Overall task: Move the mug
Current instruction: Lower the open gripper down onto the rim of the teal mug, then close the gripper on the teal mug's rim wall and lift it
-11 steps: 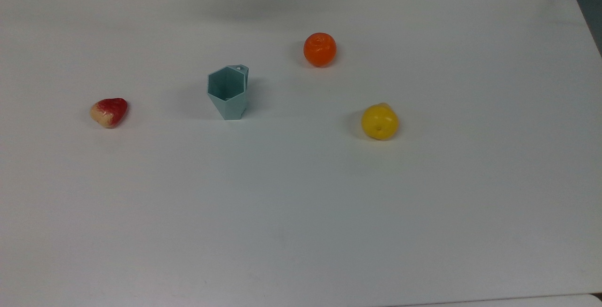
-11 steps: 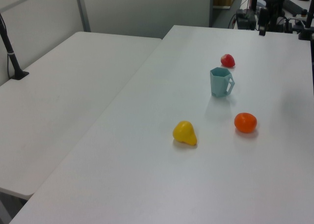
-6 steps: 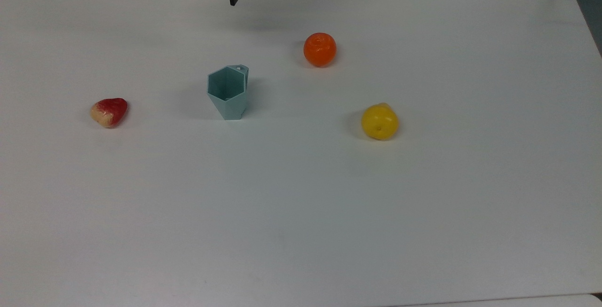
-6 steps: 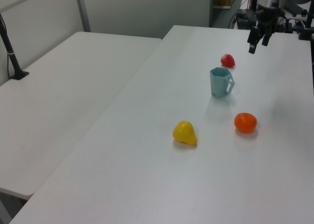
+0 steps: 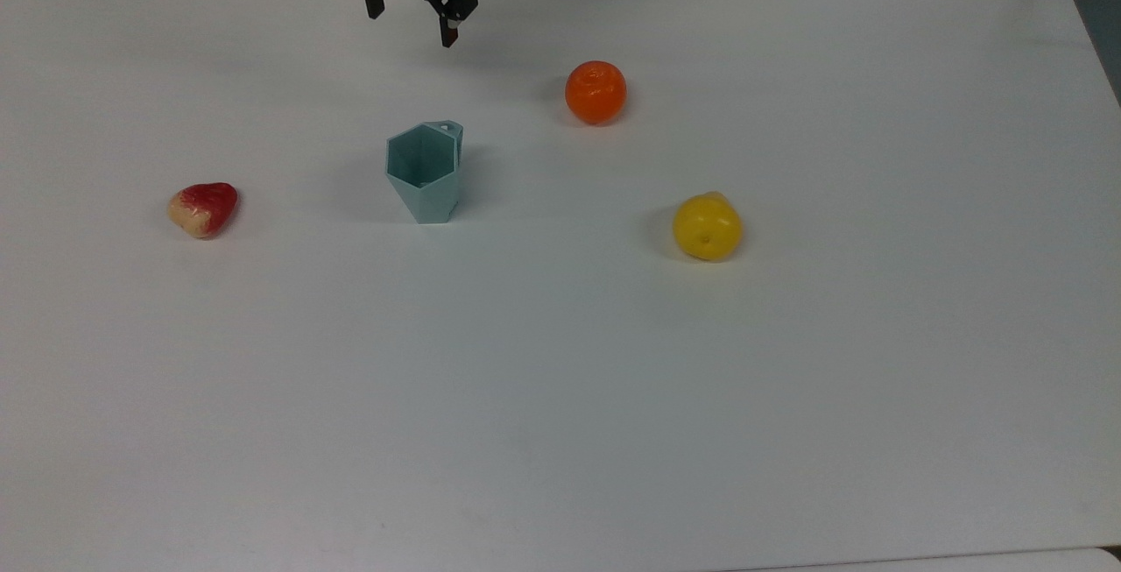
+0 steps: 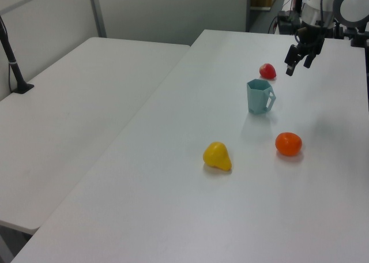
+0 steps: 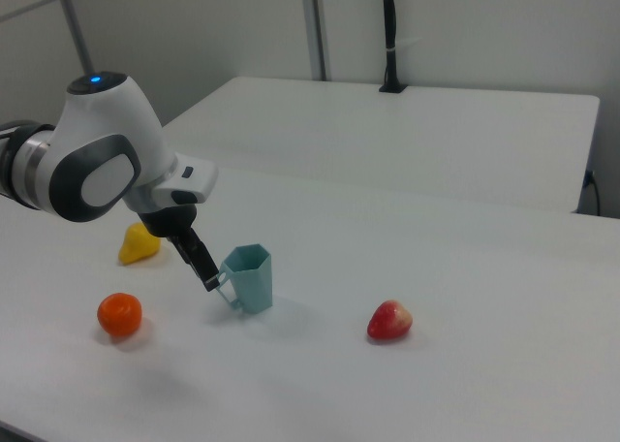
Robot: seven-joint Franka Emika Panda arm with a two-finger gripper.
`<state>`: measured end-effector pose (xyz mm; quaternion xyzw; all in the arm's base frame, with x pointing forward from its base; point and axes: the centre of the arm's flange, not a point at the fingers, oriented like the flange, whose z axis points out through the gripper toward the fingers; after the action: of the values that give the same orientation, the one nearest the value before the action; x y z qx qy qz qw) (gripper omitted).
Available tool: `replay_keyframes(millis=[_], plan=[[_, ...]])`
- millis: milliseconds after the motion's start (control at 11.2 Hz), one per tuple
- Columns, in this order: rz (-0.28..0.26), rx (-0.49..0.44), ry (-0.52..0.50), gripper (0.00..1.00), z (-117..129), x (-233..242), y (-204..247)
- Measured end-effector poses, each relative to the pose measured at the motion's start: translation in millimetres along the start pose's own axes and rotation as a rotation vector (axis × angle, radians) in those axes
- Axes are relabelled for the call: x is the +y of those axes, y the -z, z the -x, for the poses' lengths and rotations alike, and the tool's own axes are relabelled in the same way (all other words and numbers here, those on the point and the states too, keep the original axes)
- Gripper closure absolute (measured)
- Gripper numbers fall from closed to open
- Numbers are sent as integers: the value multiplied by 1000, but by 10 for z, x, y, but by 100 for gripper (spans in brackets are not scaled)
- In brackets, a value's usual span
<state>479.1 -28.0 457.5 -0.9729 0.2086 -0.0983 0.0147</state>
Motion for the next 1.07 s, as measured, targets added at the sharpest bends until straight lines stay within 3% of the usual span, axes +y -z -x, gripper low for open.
replay_keyframes(millis=[178, 357, 713, 1070], plan=[[-10, 24, -66, 0, -48, -45, -99], [-13, 27, -57, 0, -42, -239, -364], [54, 81, -68, 1, -40, -563, -1034], [72, 114, -62, 6, -154, -650, -1112]])
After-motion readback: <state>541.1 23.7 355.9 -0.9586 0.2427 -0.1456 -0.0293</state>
